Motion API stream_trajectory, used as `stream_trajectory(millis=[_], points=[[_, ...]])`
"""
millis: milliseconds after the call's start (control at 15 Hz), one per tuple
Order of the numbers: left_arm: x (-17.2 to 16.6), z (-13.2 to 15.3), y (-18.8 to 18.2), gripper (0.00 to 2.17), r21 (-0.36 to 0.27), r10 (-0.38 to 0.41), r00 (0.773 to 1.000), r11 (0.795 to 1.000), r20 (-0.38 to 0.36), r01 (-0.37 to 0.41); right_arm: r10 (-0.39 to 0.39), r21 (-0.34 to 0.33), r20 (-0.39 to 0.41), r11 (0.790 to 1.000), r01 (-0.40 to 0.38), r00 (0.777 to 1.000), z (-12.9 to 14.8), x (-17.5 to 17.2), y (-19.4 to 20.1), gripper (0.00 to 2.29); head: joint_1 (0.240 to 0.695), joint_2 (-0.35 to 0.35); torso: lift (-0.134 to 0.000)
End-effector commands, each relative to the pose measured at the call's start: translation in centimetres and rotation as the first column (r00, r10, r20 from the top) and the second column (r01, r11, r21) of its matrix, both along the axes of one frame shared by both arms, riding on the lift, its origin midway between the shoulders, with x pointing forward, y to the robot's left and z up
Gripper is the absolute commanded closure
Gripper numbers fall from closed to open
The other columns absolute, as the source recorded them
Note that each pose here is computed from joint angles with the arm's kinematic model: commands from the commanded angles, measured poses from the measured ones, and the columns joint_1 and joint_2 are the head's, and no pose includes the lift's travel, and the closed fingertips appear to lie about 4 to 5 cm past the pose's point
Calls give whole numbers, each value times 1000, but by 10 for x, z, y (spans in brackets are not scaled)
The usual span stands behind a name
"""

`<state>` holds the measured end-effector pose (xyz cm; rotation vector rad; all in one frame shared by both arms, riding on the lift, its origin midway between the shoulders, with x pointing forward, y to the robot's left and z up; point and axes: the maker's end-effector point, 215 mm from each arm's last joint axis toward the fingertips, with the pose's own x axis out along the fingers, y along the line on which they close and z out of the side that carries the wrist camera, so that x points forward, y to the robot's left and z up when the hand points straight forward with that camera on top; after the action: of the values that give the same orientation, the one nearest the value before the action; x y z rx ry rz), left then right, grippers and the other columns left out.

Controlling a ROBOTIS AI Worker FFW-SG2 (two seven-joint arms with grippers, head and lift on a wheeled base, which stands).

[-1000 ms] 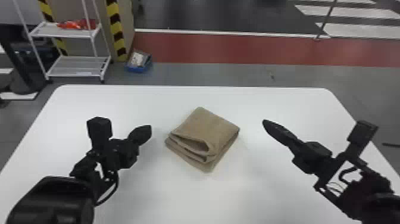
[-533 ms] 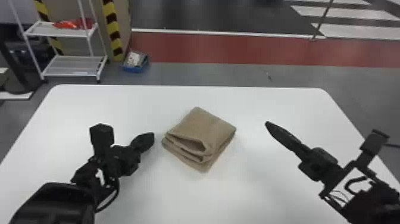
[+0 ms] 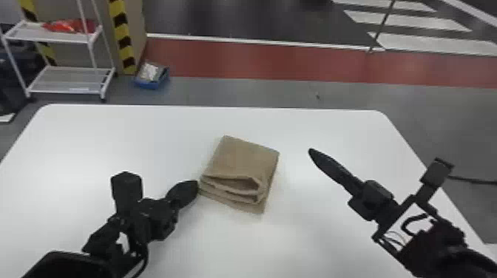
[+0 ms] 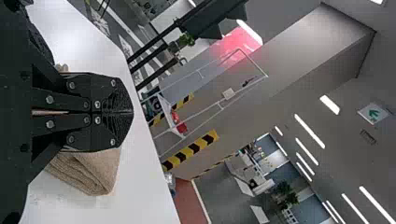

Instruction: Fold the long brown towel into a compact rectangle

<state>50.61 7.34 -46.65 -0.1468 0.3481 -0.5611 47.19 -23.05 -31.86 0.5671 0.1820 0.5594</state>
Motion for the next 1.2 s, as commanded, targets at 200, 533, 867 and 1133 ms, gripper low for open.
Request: stream_trajectory(millis=[200, 533, 867, 1133], points=[[-50, 20, -54, 1892, -52, -89, 996, 995, -11, 88, 11, 8, -4, 1000, -11, 1000, 3, 5, 10, 1953, 695, -197, -121], [-65, 31, -67, 1889, -75, -88, 996, 993, -8, 88, 35, 5, 5, 999, -35, 999, 6, 14, 45, 1956, 695, -248, -121], [-44, 96, 17, 1889, -101, 118, 983, 989, 142, -104, -12, -218, 49, 976, 23, 999, -25, 49, 76, 1956, 695, -142, -121], [-37, 110, 32, 1889, -101, 140, 976, 987, 169, -124, -63, -323, -5, 945, 58, 998, -72, 49, 57, 1956, 695, -75, -121]])
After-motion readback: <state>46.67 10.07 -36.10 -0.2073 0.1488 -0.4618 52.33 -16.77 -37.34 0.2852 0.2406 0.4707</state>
